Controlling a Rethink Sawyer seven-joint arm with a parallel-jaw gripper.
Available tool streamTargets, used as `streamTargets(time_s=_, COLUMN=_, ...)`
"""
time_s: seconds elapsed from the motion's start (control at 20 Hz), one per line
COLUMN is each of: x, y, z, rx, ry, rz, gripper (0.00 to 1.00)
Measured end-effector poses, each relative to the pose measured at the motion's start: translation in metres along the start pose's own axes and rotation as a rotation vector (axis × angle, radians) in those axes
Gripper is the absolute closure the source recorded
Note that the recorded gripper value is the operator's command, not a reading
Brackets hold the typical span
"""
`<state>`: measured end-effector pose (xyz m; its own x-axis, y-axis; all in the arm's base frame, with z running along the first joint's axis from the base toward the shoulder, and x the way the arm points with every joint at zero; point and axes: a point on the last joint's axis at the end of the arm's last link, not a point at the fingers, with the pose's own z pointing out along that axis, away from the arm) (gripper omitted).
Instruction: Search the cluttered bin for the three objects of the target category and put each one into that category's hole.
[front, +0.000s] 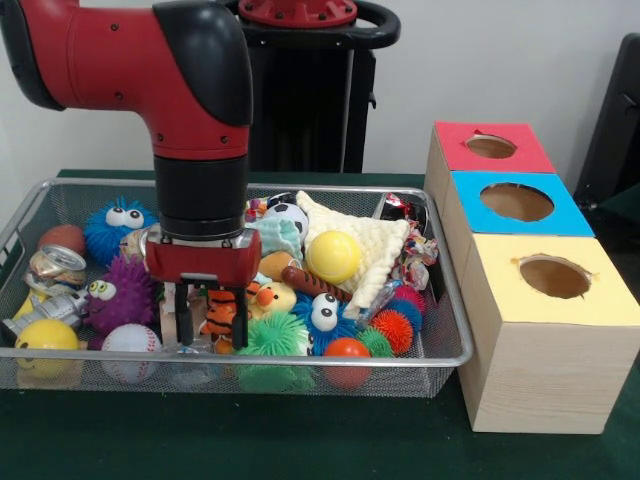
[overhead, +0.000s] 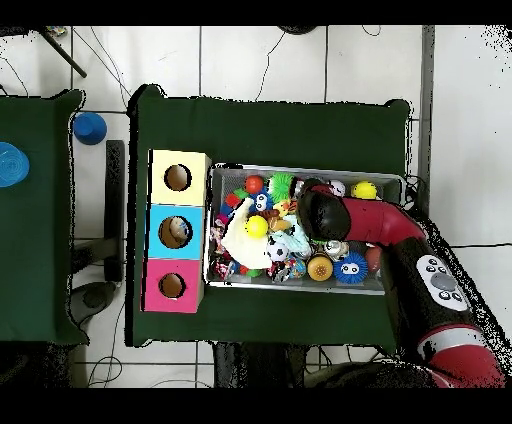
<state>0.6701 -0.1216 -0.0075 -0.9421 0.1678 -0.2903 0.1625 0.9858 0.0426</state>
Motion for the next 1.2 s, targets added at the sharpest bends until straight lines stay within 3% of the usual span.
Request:
streamTargets(time_s=0.7, x=0.000, y=0.004, z=0.001, rx=0.032, ry=0.002, rz=-0.029, gripper=0.00)
streamTargets(time_s=1.2, x=-0.003, y=-0.007, z=0.002, rx=0.055, ry=-0.002, rz=-0.026, gripper=0.00)
